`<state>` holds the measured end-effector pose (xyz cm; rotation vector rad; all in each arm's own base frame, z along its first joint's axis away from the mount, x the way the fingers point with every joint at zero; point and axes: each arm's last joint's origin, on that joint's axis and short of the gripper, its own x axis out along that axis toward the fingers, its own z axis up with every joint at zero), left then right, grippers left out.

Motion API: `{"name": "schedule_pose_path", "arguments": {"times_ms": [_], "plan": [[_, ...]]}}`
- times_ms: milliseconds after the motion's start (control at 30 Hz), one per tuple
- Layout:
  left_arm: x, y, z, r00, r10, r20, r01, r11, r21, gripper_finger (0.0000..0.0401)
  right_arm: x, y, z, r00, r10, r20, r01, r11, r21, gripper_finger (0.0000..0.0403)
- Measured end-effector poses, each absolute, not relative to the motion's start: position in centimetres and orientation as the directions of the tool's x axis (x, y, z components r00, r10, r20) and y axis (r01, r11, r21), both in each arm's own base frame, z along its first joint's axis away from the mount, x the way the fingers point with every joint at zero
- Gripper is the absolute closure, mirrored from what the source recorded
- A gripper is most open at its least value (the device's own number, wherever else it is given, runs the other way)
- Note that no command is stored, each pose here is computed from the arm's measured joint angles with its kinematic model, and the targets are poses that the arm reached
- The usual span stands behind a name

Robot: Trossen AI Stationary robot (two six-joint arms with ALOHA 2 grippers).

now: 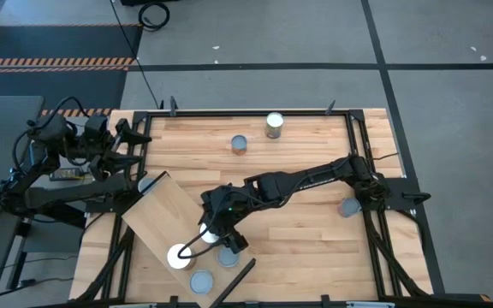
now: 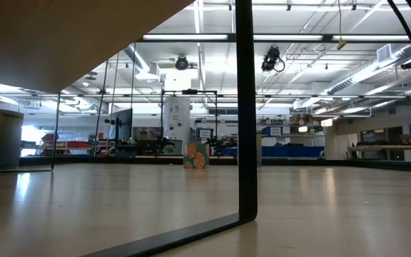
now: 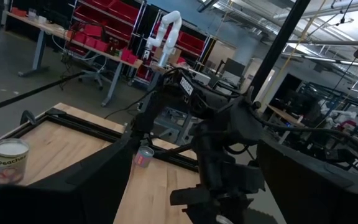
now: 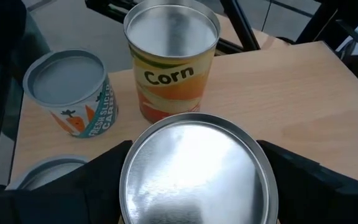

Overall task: Pick and place cans onto a shelf
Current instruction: Put the canned corn on the shelf aligned with the canned corn

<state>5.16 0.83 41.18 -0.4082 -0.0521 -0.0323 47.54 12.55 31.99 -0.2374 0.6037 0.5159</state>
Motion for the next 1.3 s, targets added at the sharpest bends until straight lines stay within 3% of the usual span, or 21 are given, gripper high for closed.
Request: {"name": "schedule_pose_path", "arguments": {"times_ms": [267, 600, 1067, 1300], "plan": [[5.2, 0.8, 41.2, 0.998, -0.021, 0.058, 0.042, 0.918, -0.395, 0.0053, 48.1, 12.7, 32.7, 0.750, 0.424, -0.507, -0.538, 0.837, -0.096, 0.0080], [5.2, 0.8, 41.2, 0.998, -0.021, 0.058, 0.042, 0.920, -0.389, 0.0053, 48.3, 12.8, 30.9, 0.738, 0.426, -0.524, -0.537, 0.840, -0.074, 0.0079], [5.2, 0.8, 41.2, 0.998, -0.021, 0.058, 0.042, 0.921, -0.387, 0.0053, 48.6, 12.9, 30.9, 0.765, 0.406, -0.501, -0.510, 0.856, -0.085, 0.0022], [5.2, 0.8, 41.2, 0.998, -0.021, 0.058, 0.041, 0.927, -0.373, 0.0053, 48.5, 12.9, 34.0, 0.804, 0.414, -0.427, -0.488, 0.870, -0.076, 0.0023]]}}
